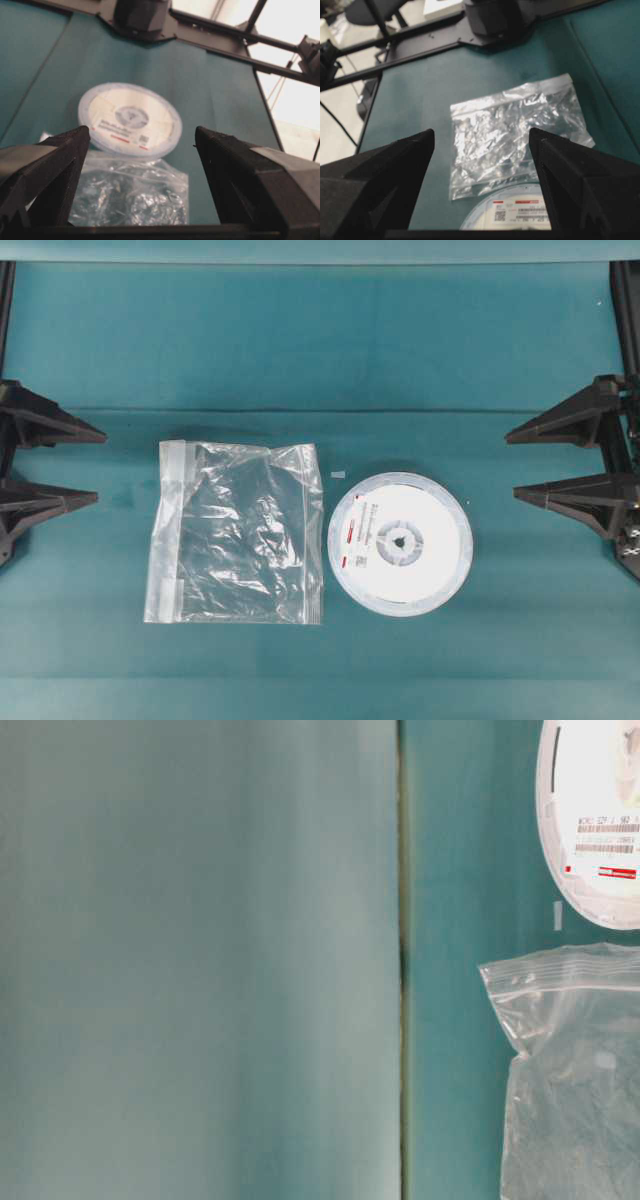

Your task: Take out the reel from the clear zip bag.

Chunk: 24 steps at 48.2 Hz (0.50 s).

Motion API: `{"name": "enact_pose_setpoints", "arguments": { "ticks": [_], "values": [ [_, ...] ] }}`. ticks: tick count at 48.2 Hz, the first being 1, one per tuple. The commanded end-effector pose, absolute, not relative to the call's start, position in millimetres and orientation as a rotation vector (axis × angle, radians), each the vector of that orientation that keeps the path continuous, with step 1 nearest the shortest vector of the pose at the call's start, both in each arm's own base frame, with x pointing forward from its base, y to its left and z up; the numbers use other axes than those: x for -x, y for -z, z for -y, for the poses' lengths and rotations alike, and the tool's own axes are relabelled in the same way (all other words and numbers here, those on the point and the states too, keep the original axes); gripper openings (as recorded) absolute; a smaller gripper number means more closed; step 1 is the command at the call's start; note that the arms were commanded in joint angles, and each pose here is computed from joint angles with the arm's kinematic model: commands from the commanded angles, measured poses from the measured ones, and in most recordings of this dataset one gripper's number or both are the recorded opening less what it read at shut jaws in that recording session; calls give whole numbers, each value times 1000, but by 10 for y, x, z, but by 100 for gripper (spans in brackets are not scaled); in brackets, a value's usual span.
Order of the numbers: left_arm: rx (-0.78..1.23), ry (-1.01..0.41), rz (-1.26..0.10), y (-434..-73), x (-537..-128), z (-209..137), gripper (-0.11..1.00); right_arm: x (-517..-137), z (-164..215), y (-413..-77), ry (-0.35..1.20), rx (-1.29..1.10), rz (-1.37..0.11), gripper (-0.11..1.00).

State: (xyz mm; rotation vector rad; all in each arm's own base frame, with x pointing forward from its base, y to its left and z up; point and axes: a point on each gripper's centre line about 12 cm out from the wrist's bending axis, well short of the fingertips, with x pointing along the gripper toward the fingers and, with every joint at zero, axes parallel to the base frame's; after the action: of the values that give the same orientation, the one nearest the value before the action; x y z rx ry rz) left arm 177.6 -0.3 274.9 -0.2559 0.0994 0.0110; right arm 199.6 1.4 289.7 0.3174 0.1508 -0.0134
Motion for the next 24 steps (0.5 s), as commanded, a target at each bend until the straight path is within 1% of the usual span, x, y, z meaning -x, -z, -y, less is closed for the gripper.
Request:
{"name": "enact_pose_setpoints", "arguments": {
  "ticks": [1,24],
  "values": [
    [251,-4,-75,-2847,-1796,9,92,-2008,-8,-2950,14,-307,-134,91],
    [256,-4,-74,-2850,-1794,9,92,-1984,-11,-2969,10,-307,-123,91]
  ]
}}
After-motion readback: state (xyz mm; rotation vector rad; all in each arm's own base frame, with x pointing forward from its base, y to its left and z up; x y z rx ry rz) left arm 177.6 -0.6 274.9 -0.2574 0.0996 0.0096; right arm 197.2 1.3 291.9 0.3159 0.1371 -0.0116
